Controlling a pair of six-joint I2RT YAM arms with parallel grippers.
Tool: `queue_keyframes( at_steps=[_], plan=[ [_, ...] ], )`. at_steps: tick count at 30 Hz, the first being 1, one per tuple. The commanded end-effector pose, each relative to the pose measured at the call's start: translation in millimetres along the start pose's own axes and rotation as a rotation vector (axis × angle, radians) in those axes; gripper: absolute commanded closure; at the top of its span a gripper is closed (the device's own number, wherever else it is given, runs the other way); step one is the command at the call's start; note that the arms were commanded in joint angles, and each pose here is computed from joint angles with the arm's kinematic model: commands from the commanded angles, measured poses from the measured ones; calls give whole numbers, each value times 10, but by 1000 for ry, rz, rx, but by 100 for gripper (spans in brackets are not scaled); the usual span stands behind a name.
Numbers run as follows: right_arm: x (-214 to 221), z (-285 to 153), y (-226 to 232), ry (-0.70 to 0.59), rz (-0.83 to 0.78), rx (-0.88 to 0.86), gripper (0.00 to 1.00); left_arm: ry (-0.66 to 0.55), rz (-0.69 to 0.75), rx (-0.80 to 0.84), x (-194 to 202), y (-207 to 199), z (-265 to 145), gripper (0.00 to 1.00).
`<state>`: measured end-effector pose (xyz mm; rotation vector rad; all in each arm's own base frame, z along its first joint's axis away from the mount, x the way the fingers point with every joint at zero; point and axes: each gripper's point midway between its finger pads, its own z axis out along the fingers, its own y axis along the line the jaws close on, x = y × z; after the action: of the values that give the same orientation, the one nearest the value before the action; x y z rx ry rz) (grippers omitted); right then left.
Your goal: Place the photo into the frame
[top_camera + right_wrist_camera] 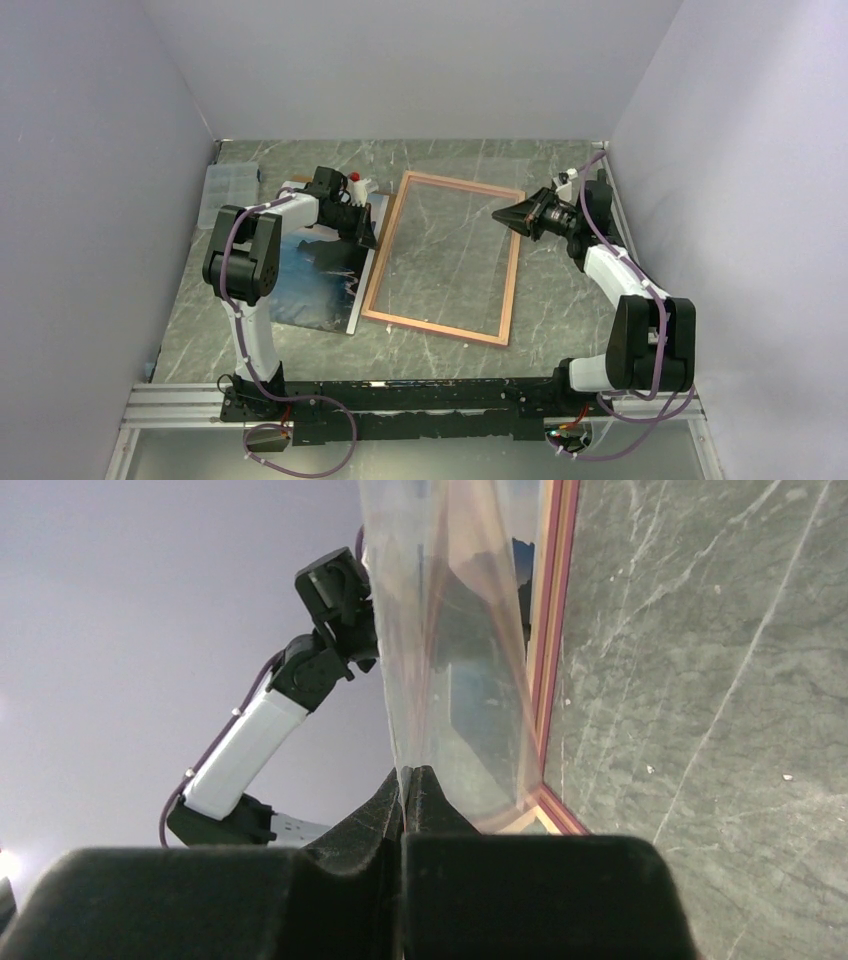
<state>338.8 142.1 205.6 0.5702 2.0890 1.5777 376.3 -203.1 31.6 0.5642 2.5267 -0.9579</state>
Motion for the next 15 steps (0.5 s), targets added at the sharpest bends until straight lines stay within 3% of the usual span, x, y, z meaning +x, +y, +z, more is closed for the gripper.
queue_keyframes(
  at_steps=[1, 15],
  plan=[
    [-35, 69, 276, 2, -96, -48, 100, -2, 13, 35, -4, -57, 43, 97],
    [-40, 158, -296, 3, -81, 104, 100, 17, 37, 21, 64, -66, 62, 97]
  ],
)
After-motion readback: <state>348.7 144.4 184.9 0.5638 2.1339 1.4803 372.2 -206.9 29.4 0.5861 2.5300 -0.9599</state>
